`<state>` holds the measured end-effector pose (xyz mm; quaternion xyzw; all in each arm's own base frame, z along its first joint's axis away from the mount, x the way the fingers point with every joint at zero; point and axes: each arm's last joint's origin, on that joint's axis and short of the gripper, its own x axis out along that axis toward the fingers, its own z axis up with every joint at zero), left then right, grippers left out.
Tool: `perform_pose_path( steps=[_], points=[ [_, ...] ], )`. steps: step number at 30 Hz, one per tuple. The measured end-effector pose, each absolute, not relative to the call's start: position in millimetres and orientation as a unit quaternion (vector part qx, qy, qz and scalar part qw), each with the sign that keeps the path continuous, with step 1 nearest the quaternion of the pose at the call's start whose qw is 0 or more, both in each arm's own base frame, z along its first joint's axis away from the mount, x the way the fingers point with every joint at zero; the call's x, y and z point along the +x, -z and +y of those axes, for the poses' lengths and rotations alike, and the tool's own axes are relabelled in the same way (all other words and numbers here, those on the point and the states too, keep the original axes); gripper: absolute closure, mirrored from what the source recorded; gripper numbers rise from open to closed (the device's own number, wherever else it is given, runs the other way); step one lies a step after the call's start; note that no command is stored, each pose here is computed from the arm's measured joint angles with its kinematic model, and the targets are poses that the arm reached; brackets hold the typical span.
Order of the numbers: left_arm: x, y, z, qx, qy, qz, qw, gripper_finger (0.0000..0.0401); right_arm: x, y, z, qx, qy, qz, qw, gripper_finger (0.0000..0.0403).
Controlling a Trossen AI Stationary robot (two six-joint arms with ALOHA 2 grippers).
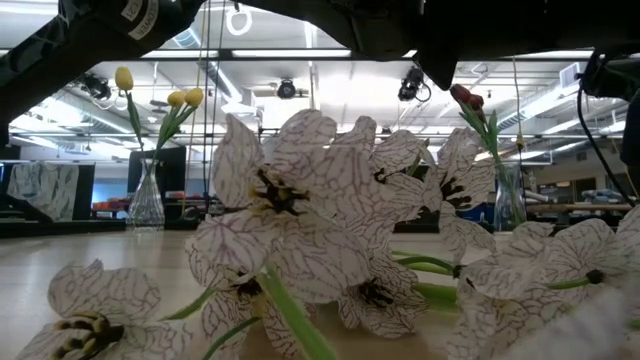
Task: Sort flowers into vase by color
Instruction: Put the top white flowers into the purple vase
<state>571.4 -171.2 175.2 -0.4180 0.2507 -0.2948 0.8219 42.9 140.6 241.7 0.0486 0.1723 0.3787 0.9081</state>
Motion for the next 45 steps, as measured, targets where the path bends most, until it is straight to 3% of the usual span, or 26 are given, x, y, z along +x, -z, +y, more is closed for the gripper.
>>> perform_pose_path(
  steps=[9,18,25,28,35,42,45],
  points=[
    [571.6,-171.9,-164.7,-0.421,0.306,0.278,0.808,0.0214,40.2,-254.4,127.3,0.014,-0.348,0.241,0.906,0.0226],
    [578.0,-173.6,-141.7,-0.465,0.281,0.278,0.792,0.0218,37.6,-269.7,116.6,0.047,-0.317,0.303,0.898,0.025],
    [586.2,-224.7,-111.4,-0.47,0.327,0.133,0.809,0.0245,33.8,-277.0,112.3,0.133,-0.312,0.376,0.862,0.0255],
    [586.4,-234.8,-96.4,-0.462,0.312,0.116,0.822,0.0253,31.8,-276.6,111.0,0.177,-0.309,0.414,0.838,0.0255],
    [574.3,-263.6,-93.2,-0.349,0.264,0.14,0.888,0.0272,27.3,-277.8,110.6,0.268,-0.289,0.464,0.793,0.0255],
    [551.1,-300.3,-109.5,-0.183,0.179,0.136,0.957,0.0279,26.7,-284.9,114.2,0.343,-0.261,0.416,0.801,0.0255],
    [549.4,-307.1,-118.7,-0.155,0.199,0.104,0.962,0.0279,27.1,-290.5,116.5,0.377,-0.258,0.385,0.802,0.0255]
  ],
)
